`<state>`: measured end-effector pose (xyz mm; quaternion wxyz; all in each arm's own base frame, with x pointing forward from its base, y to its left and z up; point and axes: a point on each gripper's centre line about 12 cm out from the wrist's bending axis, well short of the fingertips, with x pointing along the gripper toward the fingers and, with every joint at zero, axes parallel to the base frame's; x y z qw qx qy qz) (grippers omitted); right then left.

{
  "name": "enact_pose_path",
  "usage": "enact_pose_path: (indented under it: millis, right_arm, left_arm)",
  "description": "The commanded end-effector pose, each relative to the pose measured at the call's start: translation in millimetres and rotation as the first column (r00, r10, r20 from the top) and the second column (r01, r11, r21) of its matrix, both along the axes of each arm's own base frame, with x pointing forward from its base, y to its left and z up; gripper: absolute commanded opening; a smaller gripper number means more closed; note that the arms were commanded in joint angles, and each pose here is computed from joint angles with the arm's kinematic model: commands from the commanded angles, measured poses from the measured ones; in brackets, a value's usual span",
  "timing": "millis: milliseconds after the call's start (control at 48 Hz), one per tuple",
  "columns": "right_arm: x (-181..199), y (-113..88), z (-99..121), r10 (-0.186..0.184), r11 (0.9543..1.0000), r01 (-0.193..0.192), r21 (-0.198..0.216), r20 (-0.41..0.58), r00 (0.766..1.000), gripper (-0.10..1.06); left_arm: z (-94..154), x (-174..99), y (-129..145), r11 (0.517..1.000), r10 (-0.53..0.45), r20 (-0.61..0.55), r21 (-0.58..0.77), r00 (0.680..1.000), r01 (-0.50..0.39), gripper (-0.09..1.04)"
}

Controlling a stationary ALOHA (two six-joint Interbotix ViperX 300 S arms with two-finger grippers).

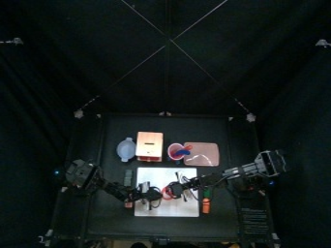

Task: Get the cutter from the drawer then cut the dough then place the extra dough in the bowl
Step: Place the extra dough in the bowl

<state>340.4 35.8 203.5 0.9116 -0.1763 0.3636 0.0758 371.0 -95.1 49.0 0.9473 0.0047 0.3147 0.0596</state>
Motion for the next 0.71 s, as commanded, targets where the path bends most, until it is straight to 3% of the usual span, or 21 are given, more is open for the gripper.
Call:
enact_pose_path:
  millis: [21, 292, 458, 604, 708]
  right_arm:
    - [-17, -11, 1, -0.029, 0.9996, 0.029, 0.002, 0.005, 1.000, 0.46]
    - [-37, -25, -40, -0.062, 0.9977, 0.063, 0.024, -0.059, 0.996, 0.47]
    - [-39, -27, -45, -0.118, 0.9883, 0.124, 0.089, -0.069, 0.991, 0.56]
    - [-38, -26, -43, -0.138, 0.9822, 0.146, 0.119, -0.069, 0.988, 0.76]
    - [-37, -26, -41, -0.149, 0.9783, 0.156, 0.136, -0.065, 0.987, 0.83]
  left_arm:
    - [6, 1, 12, 0.999, 0.035, 0.005, -0.010, 0.999, -0.035, 0.56]
    - [44, 7, 20, 1.000, 0.007, 0.105, 0.002, 0.994, -0.008, 0.58]
    - [48, 8, 21, 1.000, 0.013, 0.117, -0.002, 0.993, -0.012, 0.59]
    - [49, 8, 23, 1.000, 0.020, 0.120, -0.007, 0.993, -0.020, 0.60]
    - [56, 8, 23, 1.000, 0.018, 0.139, -0.007, 0.990, -0.017, 0.65]
